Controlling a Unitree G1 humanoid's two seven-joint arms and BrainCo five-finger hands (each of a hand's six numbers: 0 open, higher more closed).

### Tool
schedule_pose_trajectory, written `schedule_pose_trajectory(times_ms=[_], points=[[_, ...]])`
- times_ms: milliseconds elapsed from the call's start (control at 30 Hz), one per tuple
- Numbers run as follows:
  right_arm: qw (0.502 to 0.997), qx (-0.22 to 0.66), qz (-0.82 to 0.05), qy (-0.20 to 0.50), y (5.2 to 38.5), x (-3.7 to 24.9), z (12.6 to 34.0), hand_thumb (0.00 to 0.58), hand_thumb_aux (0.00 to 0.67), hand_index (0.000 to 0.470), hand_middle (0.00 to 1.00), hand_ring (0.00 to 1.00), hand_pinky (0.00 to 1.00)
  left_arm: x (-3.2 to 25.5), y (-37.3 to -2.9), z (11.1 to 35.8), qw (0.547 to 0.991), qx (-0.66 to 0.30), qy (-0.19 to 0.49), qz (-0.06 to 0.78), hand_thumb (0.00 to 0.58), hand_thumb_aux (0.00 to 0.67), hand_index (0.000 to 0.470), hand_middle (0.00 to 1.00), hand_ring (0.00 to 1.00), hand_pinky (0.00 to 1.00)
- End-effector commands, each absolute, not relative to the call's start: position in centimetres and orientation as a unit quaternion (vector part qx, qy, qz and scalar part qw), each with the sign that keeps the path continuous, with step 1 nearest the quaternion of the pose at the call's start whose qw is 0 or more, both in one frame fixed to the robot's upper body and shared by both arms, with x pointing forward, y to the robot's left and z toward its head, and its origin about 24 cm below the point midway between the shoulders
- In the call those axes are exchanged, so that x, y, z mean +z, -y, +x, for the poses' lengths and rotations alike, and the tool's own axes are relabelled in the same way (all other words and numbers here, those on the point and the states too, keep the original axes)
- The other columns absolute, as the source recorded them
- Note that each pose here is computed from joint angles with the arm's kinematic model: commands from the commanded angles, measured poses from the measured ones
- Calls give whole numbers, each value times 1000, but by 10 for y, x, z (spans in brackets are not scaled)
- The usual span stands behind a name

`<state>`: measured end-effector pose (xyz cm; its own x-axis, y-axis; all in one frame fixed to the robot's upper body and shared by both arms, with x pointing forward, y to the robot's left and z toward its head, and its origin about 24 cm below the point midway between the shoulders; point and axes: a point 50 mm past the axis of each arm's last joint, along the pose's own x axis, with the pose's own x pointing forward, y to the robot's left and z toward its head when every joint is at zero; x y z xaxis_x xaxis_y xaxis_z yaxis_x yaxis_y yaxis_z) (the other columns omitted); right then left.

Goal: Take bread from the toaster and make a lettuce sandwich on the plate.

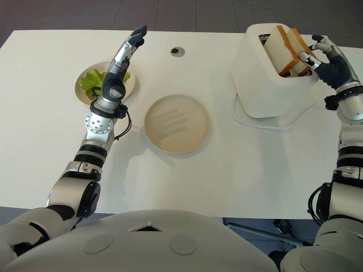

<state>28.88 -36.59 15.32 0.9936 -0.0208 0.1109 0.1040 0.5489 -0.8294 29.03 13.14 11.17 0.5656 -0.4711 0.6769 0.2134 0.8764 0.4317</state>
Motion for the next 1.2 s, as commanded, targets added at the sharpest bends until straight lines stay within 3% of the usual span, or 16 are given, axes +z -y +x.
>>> schedule_pose_trajectory(times_ms=[33, 67, 100, 133, 167, 233, 533, 667, 767, 867, 1033, 1067, 1100, 1133, 1167, 1200], points=[[880, -47, -468, 63, 366, 159, 289, 580, 670, 470, 0, 0, 0, 109, -131, 291, 873, -202, 415, 159, 0, 0, 0, 0, 0, 0], [880, -52, -465, 77, 366, 163, 289, 580, 670, 470, 47, 47, 47, 109, -131, 291, 872, -202, 415, 159, 0, 0, 0, 0, 0, 0], [881, -57, -460, 92, 365, 167, 289, 580, 670, 470, 184, 184, 184, 109, -131, 291, 872, -203, 416, 159, 0, 0, 0, 0, 0, 0], [882, -62, -454, 107, 364, 172, 289, 580, 670, 470, 412, 412, 412, 110, -131, 291, 872, -203, 416, 159, 0, 0, 0, 0, 0, 0], [882, -68, -450, 120, 364, 176, 289, 580, 670, 470, 553, 553, 553, 110, -130, 291, 872, -203, 416, 158, 0, 0, 0, 0, 0, 0], [882, -86, -437, 154, 361, 186, 290, 580, 670, 470, 1000, 1000, 1000, 110, -130, 291, 872, -202, 417, 159, 0, 0, 0, 0, 0, 0], [859, -146, -342, 351, 336, 234, 281, 580, 670, 470, 1000, 1000, 1000, 118, -154, 298, 862, -160, 418, 238, 0, 0, 0, 0, 0, 0], [844, -131, -301, 423, 322, 249, 270, 580, 670, 470, 1000, 1000, 1000, 114, -178, 315, 851, -109, 355, 371, 0, 0, 0, 0, 0, 0], [858, -56, -265, 436, 299, 245, 271, 580, 670, 470, 1000, 1000, 1000, 105, -203, 327, 817, -53, 283, 500, 0, 0, 0, 0, 0, 0], [881, 73, -235, 404, 262, 224, 276, 580, 670, 470, 1000, 1000, 1000, 86, -226, 334, 774, -37, 186, 604, 0, 0, 0, 0, 0, 0], [896, 239, -246, 283, 207, 166, 288, 580, 670, 470, 1000, 1000, 1000, 60, -242, 338, 747, -26, 88, 659, 5, 3, 2, 0, 0, 0], [891, 273, -255, 257, 199, 152, 288, 580, 670, 470, 1000, 1000, 1000, 54, -244, 338, 741, -33, 69, 667, 160, 100, 70, 0, 0, 0], [886, 301, -264, 233, 192, 139, 287, 580, 670, 470, 1000, 1000, 1000, 47, -246, 337, 733, -38, 49, 677, 205, 131, 92, 0, 0, 0], [882, 325, -267, 211, 186, 128, 286, 580, 670, 470, 1000, 1000, 1000, 42, -248, 337, 727, -43, 35, 685, 71, 42, 29, 0, 0, 0], [875, 350, -276, 190, 179, 116, 285, 580, 670, 470, 1000, 1000, 1000, 38, -250, 336, 723, -46, 22, 689, 40, 24, 17, 0, 0, 0], [866, 377, -279, 171, 171, 105, 282, 580, 670, 470, 1000, 1000, 1000, 34, -251, 335, 719, -49, 13, 694, 87, 53, 37, 0, 0, 0]])
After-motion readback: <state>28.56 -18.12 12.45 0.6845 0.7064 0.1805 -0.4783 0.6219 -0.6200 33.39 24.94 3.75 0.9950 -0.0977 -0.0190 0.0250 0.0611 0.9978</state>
